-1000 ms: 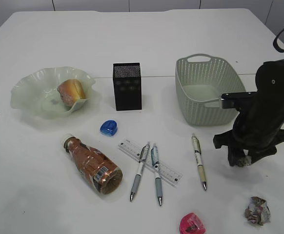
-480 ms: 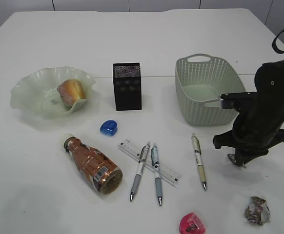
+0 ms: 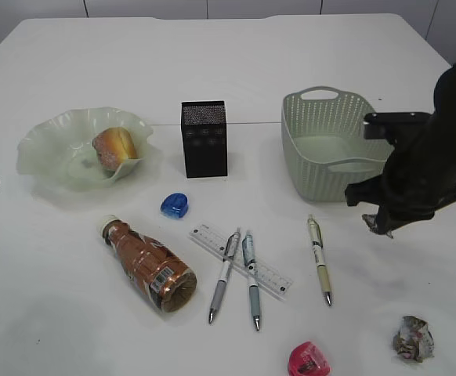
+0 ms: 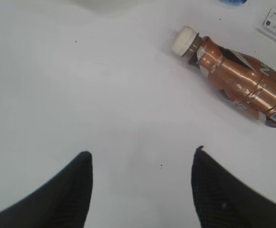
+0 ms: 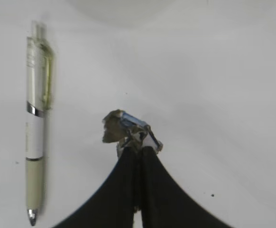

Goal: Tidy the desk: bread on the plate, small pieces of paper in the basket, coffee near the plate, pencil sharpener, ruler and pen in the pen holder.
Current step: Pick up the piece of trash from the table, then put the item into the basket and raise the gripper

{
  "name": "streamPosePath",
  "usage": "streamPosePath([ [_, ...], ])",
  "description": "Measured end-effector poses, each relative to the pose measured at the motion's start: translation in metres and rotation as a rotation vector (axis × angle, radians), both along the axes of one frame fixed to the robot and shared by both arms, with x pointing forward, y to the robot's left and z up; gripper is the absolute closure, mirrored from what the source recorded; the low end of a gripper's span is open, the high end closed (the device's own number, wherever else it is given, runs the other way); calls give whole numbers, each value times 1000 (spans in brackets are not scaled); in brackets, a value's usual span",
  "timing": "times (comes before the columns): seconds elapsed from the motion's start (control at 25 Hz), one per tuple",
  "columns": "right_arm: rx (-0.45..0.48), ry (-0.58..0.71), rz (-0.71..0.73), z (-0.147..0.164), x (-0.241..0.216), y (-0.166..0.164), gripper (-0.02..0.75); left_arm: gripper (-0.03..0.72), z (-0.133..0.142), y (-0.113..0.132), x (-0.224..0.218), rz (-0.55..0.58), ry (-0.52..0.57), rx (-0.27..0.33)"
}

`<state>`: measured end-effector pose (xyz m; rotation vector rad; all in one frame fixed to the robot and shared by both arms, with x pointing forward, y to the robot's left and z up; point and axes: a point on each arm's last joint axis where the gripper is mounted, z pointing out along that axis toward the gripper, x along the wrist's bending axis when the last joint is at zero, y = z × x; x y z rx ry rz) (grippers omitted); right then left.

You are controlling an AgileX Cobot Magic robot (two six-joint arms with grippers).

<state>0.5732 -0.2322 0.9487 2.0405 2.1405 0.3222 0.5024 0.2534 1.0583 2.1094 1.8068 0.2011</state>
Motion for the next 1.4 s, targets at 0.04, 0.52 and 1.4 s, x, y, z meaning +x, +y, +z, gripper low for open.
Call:
streamPosePath([
  [0.04,15,-28,-4,8,-1,1,750,209,0,0,0,0,-3,0],
  [0.52,131,-355,-21,86,42,12,750,209,1,0,2,3,-22,-2],
  [1.4,72,-200,-17,55,74,17,204,209,1,-1,2,9,-20,-17],
])
